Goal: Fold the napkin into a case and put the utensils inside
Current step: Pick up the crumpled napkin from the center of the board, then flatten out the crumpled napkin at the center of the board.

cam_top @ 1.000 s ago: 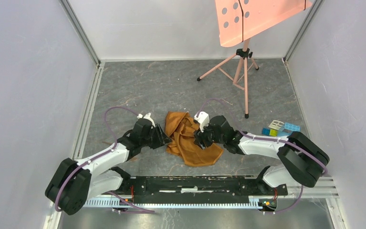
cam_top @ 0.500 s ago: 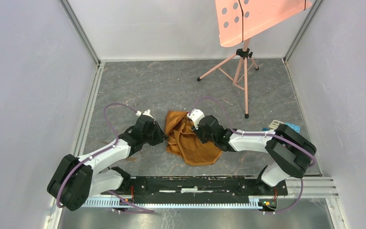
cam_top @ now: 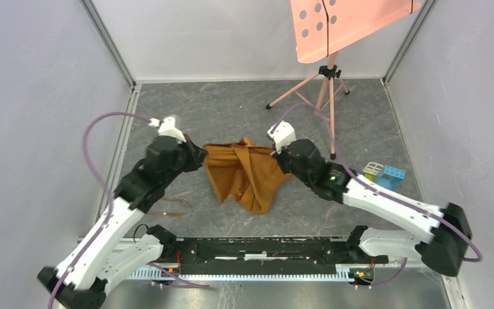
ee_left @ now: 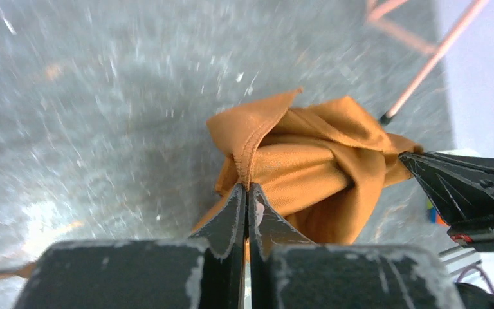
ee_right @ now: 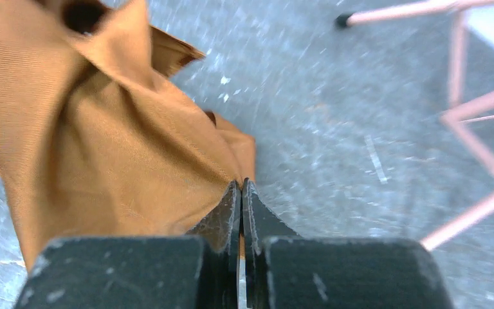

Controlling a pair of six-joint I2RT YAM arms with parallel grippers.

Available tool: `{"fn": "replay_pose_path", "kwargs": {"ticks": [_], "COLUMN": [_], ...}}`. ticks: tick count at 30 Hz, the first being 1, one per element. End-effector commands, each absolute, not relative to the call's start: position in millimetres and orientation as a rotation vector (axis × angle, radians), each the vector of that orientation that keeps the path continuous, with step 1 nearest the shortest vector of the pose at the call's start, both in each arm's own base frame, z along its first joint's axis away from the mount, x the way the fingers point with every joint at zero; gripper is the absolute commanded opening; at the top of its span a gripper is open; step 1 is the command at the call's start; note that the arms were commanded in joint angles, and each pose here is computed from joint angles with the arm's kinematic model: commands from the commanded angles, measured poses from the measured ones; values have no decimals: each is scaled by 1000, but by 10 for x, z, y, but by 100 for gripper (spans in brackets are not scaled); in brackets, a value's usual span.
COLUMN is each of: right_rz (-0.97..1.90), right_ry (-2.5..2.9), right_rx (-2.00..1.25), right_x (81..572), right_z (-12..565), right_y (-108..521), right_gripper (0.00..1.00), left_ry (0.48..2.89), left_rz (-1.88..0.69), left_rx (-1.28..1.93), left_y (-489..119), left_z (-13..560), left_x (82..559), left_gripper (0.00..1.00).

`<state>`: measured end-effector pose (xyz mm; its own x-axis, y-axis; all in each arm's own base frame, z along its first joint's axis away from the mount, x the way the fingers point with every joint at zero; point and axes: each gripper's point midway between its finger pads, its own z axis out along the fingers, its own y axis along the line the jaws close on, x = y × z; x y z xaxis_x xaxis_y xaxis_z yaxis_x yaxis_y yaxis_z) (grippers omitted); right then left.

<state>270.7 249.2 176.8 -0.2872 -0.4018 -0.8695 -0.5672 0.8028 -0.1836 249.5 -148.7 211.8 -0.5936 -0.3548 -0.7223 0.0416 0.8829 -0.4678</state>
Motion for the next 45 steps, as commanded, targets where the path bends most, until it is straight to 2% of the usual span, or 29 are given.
{"fn": "replay_pose_path", "kwargs": {"ticks": [1, 6, 11, 13, 16, 20, 22, 25, 28, 32, 39, 42, 45], "right_rz": [61, 120, 262, 192, -63, -310, -318, -206, -25, 249, 666, 728, 598], "right_ry": [1859, 1743, 1622, 1627, 1695, 1763, 1761, 1709, 1615, 1394, 1094, 1074, 1177], "right_rx": [-650, -514, -276, -188, -95, -57, -63, -173, -316, -512, -733, -717, -535], "right_x": [2661, 2504, 2363, 2427, 2607, 2909, 2997, 2994, 2845, 2374, 1408, 1296, 1633], "right_z": [2411, 3050, 3479, 3421, 3251, 3128, 3131, 3302, 3563, 3928, 4344, 4453, 4464], "right_y": [2053, 1762, 1523, 1380, 1144, 965, 967, 1133, 1333, 1552, 1778, 1764, 1552], "right_gripper": [0, 0, 0, 0, 0, 0, 0, 0, 0, 0, 0, 0, 0], "left_ry": [1941, 1656, 1491, 1490, 1546, 1665, 1704, 1697, 1637, 1474, 1268, 1240, 1292], "left_rz": [-395, -430, -478, -451, -357, -152, -143, -275, -471, -747, -987, -997, -899], "left_rx": [-166, -181, -225, -250, -312, -445, -436, -369, -237, 63, 301, 274, 122], "left_y": [-922, -515, -334, -331, -360, -349, -459, -699, -922, -1193, -1159, -1085, -955], "left_z": [2938, 3811, 4246, 4244, 4096, 3749, 3692, 3820, 4136, 4609, 5019, 5079, 5001], "left_x": [2206, 1769, 1561, 1663, 1985, 2462, 2616, 2662, 2454, 1812, 757, 673, 994], "left_gripper": [2, 2, 2, 2, 2, 2, 2, 2, 2, 2, 2, 2, 2]}}
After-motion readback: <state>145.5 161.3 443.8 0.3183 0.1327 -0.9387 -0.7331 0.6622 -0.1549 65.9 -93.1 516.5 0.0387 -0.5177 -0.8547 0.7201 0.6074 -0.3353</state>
